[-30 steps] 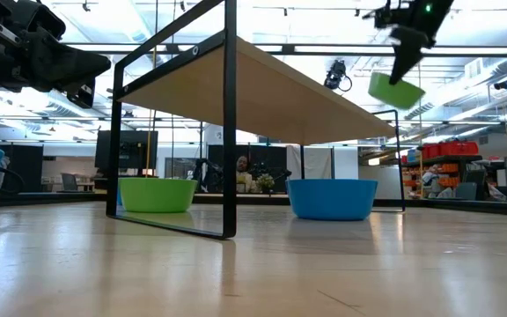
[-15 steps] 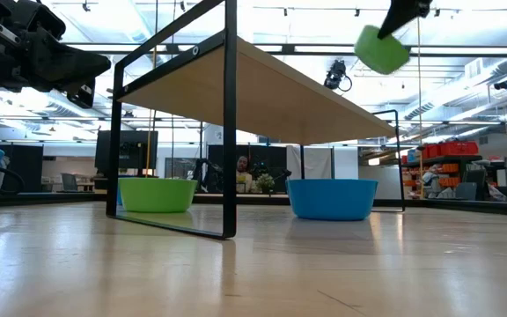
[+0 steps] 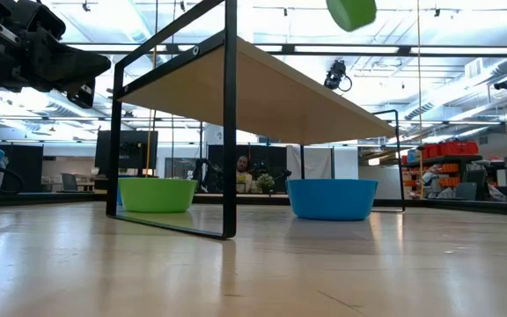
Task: Pick & Place Mini bowls
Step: Put the top green bowl on the shelf
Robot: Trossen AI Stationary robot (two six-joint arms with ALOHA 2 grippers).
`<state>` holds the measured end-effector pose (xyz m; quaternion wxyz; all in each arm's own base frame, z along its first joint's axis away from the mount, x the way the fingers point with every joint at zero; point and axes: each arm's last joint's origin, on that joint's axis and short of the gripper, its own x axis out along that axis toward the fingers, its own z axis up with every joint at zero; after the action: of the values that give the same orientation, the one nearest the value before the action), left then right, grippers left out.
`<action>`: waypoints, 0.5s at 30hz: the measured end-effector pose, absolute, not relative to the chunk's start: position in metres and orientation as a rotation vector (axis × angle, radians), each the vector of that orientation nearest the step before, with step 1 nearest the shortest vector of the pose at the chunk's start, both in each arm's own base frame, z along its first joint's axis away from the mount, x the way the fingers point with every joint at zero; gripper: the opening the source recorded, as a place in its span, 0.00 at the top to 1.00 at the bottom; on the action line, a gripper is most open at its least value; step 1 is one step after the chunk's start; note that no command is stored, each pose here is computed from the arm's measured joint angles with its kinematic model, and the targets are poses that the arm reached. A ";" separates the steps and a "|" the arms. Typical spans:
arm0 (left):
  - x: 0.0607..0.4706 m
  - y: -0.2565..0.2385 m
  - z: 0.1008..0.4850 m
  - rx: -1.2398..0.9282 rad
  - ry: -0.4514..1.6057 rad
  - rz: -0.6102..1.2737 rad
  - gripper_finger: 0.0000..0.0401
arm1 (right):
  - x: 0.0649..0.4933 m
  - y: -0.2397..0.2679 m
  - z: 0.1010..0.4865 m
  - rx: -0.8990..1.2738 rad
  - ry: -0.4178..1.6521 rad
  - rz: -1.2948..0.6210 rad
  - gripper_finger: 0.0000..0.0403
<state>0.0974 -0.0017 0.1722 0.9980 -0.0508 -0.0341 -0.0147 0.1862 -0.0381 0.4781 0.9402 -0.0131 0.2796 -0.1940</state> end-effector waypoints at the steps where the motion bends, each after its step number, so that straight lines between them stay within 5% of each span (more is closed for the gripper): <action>1: 0.097 -0.002 0.172 -0.102 -0.068 -0.029 0.92 | 0.190 -0.038 0.480 -0.032 0.570 -0.381 1.00; 15: 0.097 -0.002 0.172 -0.101 -0.068 -0.029 0.92 | 0.236 -0.043 0.449 -0.368 0.917 -0.149 1.00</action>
<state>0.0974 -0.0017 0.1720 0.9980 -0.0507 -0.0338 -0.0146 0.2356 -0.0430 0.4492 0.8779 -0.1763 0.4395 -0.0714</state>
